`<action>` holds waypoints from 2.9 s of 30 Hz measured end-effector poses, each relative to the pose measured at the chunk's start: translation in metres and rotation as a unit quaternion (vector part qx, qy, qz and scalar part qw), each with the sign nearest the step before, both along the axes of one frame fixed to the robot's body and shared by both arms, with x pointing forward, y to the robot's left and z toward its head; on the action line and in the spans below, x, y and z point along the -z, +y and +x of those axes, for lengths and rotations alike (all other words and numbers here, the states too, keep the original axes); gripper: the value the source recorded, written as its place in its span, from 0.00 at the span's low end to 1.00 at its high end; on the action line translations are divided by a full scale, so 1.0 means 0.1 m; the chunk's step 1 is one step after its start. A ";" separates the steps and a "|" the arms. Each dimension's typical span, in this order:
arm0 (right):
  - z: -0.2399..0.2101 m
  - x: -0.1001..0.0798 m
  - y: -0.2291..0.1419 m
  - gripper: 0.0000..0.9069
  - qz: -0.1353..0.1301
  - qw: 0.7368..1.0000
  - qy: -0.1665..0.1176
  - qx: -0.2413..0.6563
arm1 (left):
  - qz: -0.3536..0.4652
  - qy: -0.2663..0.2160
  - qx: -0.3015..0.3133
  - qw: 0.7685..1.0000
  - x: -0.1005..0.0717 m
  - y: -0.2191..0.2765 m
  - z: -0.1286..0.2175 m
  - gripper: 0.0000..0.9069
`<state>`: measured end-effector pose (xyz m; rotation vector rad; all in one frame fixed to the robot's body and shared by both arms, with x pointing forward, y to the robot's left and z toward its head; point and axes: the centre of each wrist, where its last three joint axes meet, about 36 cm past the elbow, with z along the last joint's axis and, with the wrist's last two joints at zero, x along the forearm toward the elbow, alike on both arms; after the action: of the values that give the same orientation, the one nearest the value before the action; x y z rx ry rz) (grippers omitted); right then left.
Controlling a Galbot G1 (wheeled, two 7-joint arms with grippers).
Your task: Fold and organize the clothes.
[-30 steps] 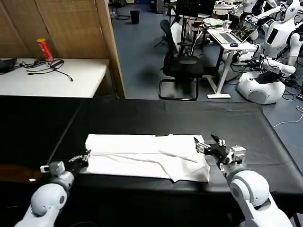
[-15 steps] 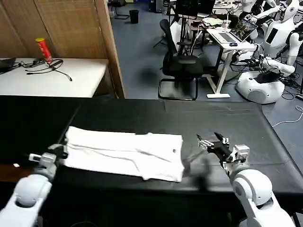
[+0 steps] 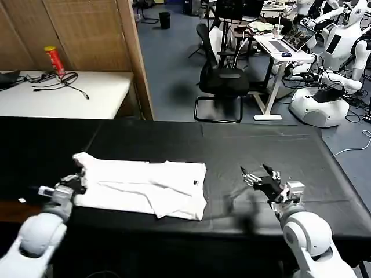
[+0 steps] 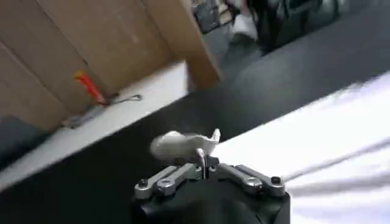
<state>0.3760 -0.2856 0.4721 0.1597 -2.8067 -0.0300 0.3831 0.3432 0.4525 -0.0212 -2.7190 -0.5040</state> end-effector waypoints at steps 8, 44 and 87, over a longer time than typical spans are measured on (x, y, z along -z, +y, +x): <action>-0.05 0.04 -0.04 0.97 -0.007 1.000 0.005 0.010 | -0.178 0.012 0.072 0.981 -0.14 -0.84 -0.06 0.00; -0.02 0.07 0.13 0.97 -0.006 0.998 0.023 -0.060 | -0.420 0.063 0.130 0.896 0.20 -1.99 -0.01 0.97; 0.70 0.15 1.64 0.05 -0.029 0.939 0.086 -0.330 | -0.185 -0.044 0.062 0.980 0.11 -0.83 -0.04 0.97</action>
<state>0.4465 -0.1216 0.4568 1.0170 -2.4387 0.1870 0.3793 0.2601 0.4411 -0.2742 -2.8719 -0.0252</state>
